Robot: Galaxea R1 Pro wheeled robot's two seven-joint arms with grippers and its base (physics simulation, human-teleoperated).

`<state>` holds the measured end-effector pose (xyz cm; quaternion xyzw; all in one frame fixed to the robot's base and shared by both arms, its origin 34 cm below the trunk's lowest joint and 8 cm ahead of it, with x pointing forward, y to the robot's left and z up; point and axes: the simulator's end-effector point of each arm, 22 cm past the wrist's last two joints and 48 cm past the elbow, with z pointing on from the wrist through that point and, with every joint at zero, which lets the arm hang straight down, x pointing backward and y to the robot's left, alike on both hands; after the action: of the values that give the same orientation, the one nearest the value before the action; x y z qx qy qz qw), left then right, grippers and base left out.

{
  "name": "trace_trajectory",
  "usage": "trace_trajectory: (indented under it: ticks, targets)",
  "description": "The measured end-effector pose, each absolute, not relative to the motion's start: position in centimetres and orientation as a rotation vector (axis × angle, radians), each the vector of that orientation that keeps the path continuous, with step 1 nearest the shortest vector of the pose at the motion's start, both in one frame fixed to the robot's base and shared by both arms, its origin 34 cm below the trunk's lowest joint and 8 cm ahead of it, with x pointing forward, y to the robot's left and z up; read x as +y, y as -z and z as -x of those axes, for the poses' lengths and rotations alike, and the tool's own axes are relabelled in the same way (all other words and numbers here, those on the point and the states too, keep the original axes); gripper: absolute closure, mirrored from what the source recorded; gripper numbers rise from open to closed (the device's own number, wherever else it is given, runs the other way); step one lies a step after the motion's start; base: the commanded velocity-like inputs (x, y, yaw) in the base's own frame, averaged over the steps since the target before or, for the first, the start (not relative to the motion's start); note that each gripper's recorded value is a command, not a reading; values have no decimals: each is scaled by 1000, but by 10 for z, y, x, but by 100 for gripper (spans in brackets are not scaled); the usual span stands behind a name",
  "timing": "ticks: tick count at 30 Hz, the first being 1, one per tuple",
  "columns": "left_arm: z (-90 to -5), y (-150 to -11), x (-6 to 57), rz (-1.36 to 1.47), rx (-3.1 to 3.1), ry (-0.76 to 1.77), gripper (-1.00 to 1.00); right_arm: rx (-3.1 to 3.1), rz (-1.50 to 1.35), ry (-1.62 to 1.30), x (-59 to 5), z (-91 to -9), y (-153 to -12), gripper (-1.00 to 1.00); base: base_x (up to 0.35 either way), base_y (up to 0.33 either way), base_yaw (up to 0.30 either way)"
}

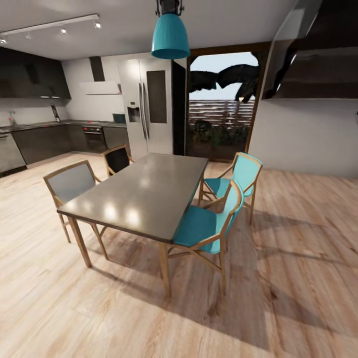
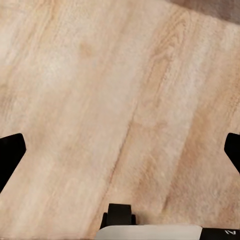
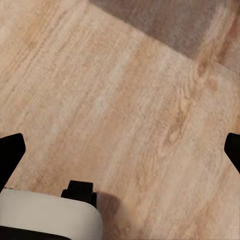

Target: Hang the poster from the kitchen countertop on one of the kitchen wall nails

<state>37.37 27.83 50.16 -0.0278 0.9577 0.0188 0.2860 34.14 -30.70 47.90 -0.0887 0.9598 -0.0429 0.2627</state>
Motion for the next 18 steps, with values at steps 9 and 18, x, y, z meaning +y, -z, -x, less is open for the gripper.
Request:
trace_trajectory:
  ticks: [9,18]
  targets:
    - [-373,-501,278,74,2563,-50,-100,2616,269,112,-307,-333,-475,-100,0,298,97]
    - [-372,-501,278,74,2564,-50,-100,2616,276,113,-305,-332,-475,-100,0,298,116]
